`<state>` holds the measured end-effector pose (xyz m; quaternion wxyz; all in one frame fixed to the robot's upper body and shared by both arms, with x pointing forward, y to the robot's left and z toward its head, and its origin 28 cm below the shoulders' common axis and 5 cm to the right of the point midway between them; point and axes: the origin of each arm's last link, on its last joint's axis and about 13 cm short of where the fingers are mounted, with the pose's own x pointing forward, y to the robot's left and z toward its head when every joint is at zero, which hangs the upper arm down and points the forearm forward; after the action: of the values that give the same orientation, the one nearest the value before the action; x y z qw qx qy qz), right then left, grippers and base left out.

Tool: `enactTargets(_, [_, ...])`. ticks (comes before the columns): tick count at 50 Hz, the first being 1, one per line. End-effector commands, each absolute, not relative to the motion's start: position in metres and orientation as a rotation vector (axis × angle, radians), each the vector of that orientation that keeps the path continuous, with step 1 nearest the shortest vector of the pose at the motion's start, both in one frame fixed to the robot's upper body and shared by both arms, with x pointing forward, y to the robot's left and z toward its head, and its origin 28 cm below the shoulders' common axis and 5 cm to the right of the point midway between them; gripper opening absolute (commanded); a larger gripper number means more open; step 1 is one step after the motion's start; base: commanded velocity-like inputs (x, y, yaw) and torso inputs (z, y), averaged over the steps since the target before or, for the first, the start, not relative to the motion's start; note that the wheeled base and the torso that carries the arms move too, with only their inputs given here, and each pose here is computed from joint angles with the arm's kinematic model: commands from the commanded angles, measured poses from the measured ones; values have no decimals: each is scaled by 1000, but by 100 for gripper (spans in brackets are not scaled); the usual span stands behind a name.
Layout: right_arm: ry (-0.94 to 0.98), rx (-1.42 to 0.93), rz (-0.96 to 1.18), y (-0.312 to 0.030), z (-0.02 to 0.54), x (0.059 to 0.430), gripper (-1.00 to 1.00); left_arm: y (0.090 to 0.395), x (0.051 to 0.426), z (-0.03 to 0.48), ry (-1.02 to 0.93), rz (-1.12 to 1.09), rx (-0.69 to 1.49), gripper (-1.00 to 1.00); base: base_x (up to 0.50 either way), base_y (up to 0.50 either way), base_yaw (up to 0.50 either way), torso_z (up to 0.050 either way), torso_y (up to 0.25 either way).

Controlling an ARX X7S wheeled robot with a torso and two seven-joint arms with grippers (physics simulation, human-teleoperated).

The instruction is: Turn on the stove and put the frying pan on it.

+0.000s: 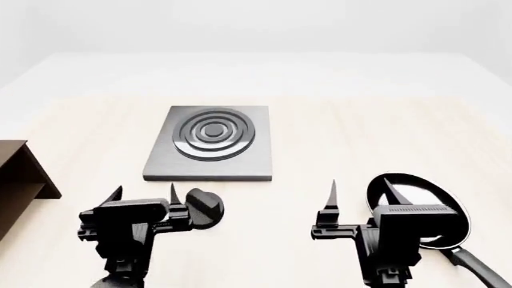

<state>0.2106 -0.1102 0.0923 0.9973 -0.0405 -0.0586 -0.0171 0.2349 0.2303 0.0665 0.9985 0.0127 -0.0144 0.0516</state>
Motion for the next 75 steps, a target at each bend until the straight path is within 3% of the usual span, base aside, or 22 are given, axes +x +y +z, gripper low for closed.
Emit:
enactTargets(1, [-124, -87, -39, -115, 105, 210, 100, 238, 223, 95, -91, 90, -15, 100, 0, 0, 0, 0, 0])
enactTargets(21, [-81, -197, 78, -128, 162, 212, 100, 240, 216, 99, -112, 84, -19, 100, 0, 0, 0, 0, 0])
enactTargets(40, [20, -678, 179, -151, 213, 213, 100, 240, 215, 101, -117, 79, -20, 100, 0, 0, 0, 0, 0])
enactTargets(58, [266, -909, 175, -186, 260, 208, 100, 241, 213, 102, -123, 82, -16, 100, 0, 0, 0, 0, 0])
enactTargets(70, [518, -1005, 253, -202, 263, 203, 100, 241, 211, 102, -125, 80, -19, 100, 0, 0, 0, 0, 0])
enactTargets(75, [649, -1067, 193, -216, 256, 203, 100, 242, 211, 100, -123, 79, -23, 100, 0, 0, 0, 0, 0])
